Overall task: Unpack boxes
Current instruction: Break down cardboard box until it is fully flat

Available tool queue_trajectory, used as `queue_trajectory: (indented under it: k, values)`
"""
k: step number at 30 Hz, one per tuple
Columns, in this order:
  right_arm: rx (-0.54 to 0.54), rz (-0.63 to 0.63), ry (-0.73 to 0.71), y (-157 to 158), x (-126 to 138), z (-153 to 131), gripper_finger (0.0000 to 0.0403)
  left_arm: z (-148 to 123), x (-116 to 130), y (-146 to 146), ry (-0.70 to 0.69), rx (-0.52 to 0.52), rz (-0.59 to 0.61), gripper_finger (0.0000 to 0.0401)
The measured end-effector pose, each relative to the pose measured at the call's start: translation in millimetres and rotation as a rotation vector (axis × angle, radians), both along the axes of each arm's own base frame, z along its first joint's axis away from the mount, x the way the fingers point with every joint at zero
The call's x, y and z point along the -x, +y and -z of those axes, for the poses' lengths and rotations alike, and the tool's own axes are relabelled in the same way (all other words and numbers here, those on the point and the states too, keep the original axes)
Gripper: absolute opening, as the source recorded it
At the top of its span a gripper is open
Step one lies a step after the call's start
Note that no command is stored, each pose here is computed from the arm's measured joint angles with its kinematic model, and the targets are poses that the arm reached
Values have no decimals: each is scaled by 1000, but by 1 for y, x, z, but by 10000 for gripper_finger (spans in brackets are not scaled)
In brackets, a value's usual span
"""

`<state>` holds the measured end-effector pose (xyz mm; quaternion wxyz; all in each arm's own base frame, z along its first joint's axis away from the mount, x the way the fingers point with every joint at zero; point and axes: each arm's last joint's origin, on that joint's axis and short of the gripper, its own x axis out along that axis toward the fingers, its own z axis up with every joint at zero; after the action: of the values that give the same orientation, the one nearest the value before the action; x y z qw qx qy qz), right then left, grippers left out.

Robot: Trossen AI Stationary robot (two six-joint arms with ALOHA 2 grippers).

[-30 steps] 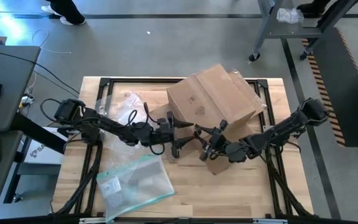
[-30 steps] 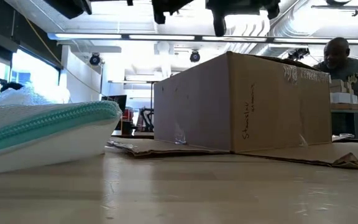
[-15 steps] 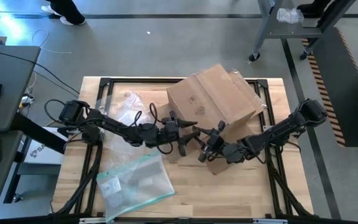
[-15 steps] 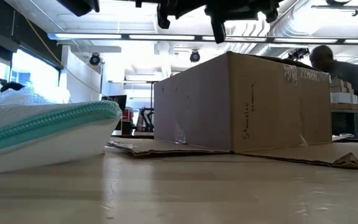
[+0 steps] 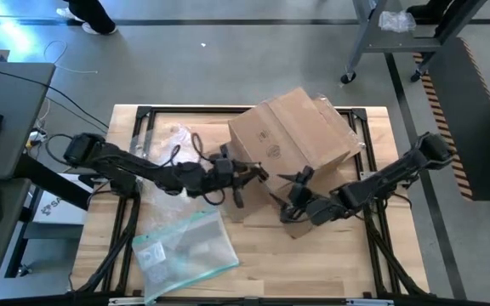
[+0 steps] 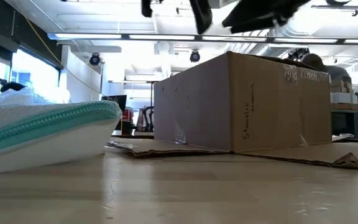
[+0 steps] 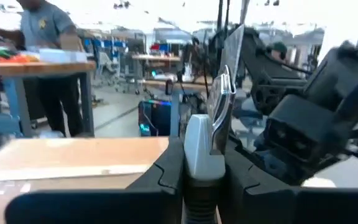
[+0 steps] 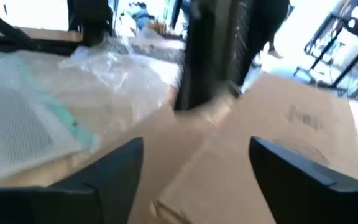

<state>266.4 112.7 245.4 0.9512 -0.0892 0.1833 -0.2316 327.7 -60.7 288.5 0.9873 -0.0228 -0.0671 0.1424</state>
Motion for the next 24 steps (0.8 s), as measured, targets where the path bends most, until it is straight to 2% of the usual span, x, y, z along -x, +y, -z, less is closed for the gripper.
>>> queue_trajectory:
  k: [3,5,7,10,12,15,19,24]
  values:
    - [12,-23,36,2,15,3,298,-3,23,-1,-80,-50,33,36]
    - [11,-56,15,6,21,13,297,-6,40,-1,-207,-99,106,36]
    - [-36,-117,-78,7,23,21,292,-3,54,-2,-346,-129,205,36]
    - [-164,-290,-334,4,19,23,284,3,62,-3,-472,-137,292,36]
    - [-187,-380,-503,-1,15,20,279,4,61,-5,-506,-130,302,36]
    - [-138,-438,-663,-6,5,12,277,5,49,-11,-506,-134,314,36]
    - [-59,-488,-693,-6,-21,0,276,-3,37,-18,-534,-171,324,36]
    - [-29,-529,-739,0,-47,-16,275,-5,34,-21,-536,-188,332,36]
